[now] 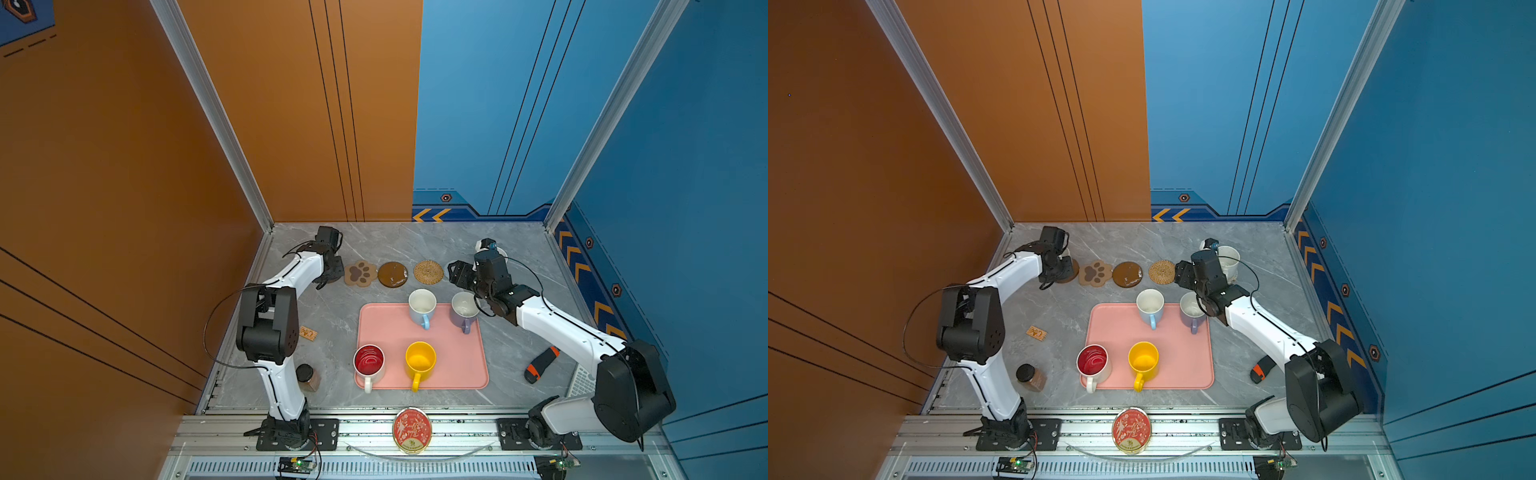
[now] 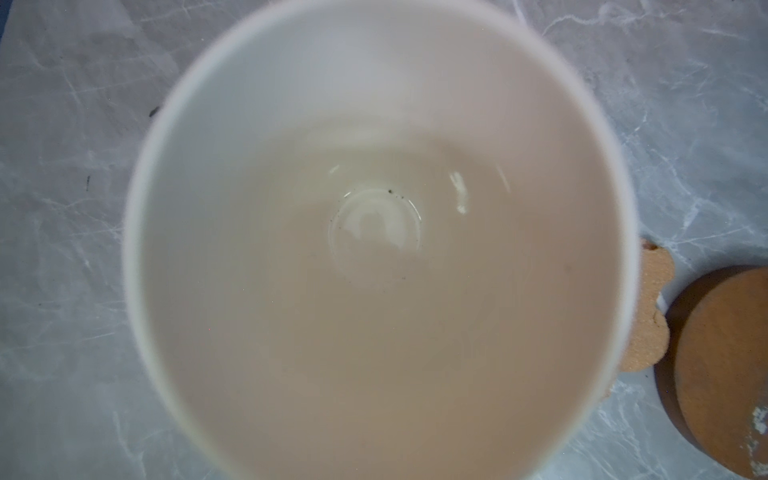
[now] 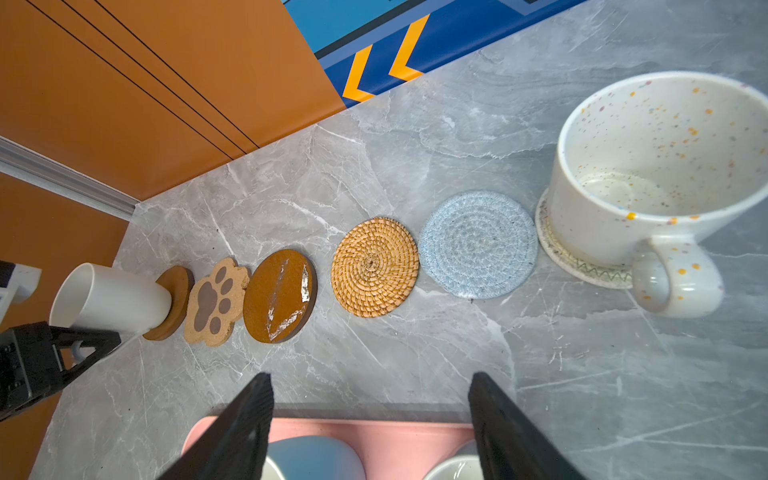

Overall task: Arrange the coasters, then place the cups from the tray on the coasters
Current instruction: 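Lower the white mug onto the round wooden coaster and open the left gripper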

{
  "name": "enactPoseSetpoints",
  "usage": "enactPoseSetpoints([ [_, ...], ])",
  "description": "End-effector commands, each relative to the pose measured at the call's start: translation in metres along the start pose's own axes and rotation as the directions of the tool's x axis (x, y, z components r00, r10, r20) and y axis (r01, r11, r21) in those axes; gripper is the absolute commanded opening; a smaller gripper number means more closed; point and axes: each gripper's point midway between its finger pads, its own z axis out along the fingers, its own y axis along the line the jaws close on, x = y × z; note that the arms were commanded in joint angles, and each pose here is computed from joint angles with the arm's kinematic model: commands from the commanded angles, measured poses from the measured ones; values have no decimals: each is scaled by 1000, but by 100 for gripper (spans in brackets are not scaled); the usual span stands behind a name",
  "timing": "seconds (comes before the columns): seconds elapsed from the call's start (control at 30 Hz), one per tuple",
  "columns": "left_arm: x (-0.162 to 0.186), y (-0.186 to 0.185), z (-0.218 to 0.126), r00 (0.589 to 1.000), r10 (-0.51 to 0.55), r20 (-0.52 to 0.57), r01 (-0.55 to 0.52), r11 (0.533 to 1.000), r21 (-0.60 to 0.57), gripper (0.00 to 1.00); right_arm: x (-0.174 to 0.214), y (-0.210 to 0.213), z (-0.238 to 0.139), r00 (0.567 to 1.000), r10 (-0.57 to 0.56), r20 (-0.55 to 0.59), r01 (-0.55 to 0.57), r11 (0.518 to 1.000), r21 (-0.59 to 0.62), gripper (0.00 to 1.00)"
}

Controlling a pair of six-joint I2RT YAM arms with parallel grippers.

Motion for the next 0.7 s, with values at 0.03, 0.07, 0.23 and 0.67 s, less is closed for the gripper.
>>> enactPoseSetpoints([
  [0.03,-26,-4,-6,997,-30,72,29,999,23,0,-6,7,2,1000,-10,1,10,1000,-23,73],
  [0.07,-26,-3,-6,997,-30,73,29,999,21,0,-6,7,2,1000,-9,2,9,1000,-23,73],
  [0.23,-25,-3,-4,997,-33,68,32,999,18,0,-5,8,3,1000,-11,-3,11,1000,-25,73],
  [0.67,-21,1,-2,997,-51,60,51,999,5,10,-6,7,-1,1000,-15,-1,15,1000,-25,73],
])
